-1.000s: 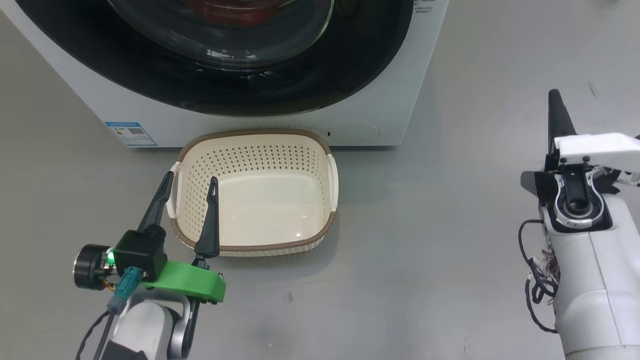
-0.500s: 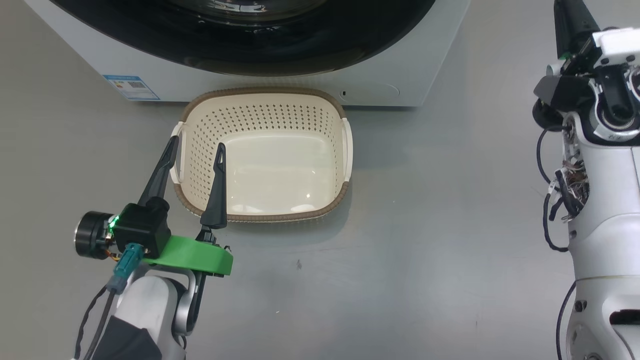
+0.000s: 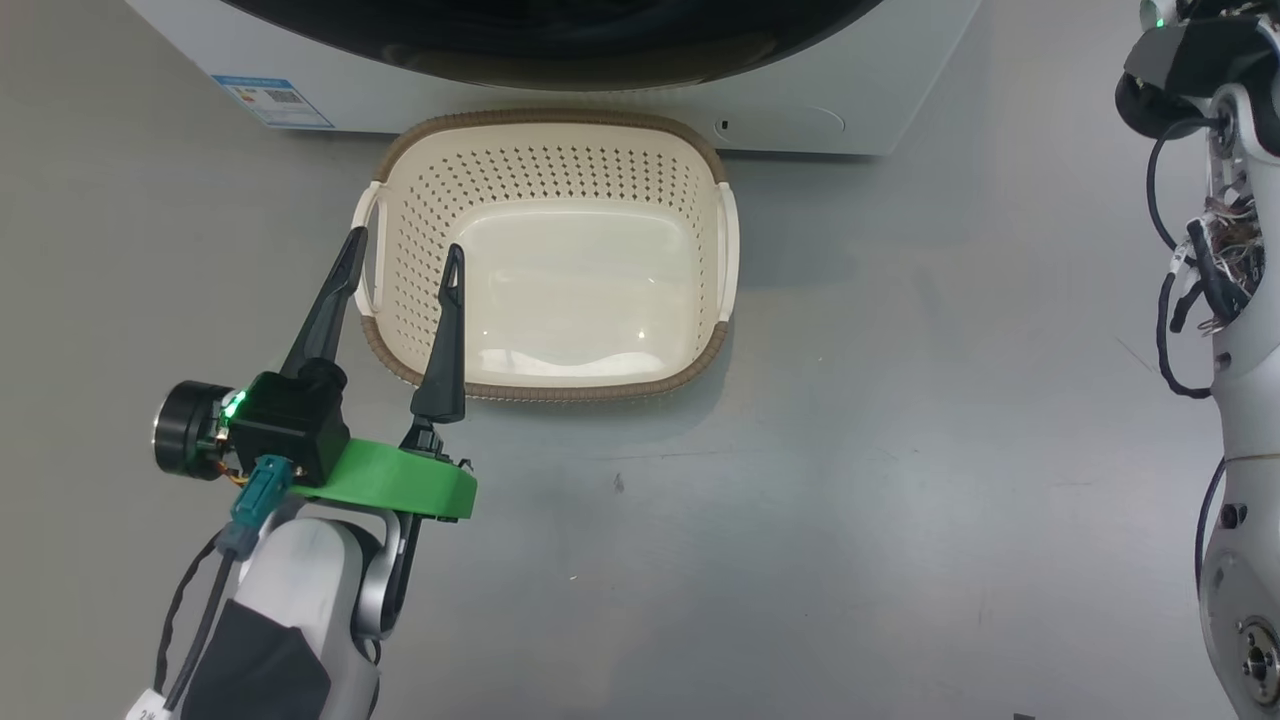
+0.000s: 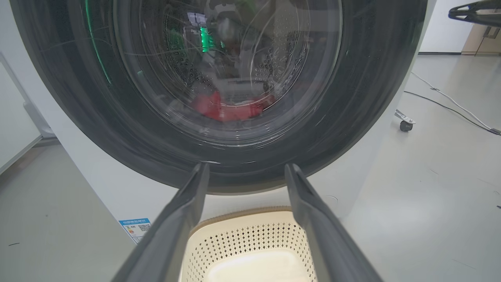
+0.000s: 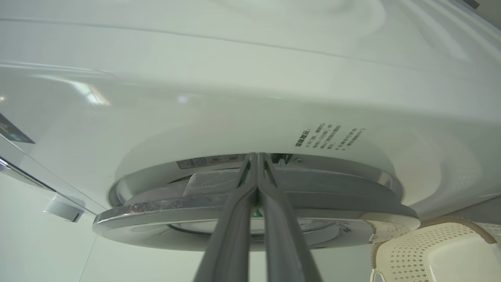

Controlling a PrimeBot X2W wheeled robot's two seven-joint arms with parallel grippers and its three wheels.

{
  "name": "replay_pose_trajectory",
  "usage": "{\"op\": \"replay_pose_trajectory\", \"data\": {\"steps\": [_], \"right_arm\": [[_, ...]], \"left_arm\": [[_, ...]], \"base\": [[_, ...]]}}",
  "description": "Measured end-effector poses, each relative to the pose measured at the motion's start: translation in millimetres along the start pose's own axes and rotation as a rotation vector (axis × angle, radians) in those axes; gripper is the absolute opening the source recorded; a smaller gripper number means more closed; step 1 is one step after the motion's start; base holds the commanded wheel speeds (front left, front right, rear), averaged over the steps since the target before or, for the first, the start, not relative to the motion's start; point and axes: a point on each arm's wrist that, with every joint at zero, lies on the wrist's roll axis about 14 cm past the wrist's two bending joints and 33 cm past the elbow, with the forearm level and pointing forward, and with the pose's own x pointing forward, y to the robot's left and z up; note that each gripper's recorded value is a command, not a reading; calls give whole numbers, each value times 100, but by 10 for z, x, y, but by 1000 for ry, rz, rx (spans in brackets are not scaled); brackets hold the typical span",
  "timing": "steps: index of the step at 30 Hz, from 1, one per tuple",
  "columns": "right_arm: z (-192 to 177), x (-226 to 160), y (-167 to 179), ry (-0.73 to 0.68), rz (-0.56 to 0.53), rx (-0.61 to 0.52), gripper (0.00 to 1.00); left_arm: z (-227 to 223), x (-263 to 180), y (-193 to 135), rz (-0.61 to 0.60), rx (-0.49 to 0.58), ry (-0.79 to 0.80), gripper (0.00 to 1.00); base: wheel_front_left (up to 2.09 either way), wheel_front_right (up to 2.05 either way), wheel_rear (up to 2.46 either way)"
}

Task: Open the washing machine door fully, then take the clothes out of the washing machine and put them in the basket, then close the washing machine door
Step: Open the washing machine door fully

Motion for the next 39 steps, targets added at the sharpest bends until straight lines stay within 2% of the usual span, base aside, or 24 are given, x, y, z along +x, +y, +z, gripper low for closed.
{"op": "replay_pose_trajectory", "data": {"steps": [18,39], "right_arm": [[-347,423,37,208,11,-28,0],[-421,546,1,273,-11,9,0]], "left_arm": [[-73,36,107,20,13,18,100],[-72,20,147,31,23,22,100]], "base": [[0,0,0],[0,0,0]]}}
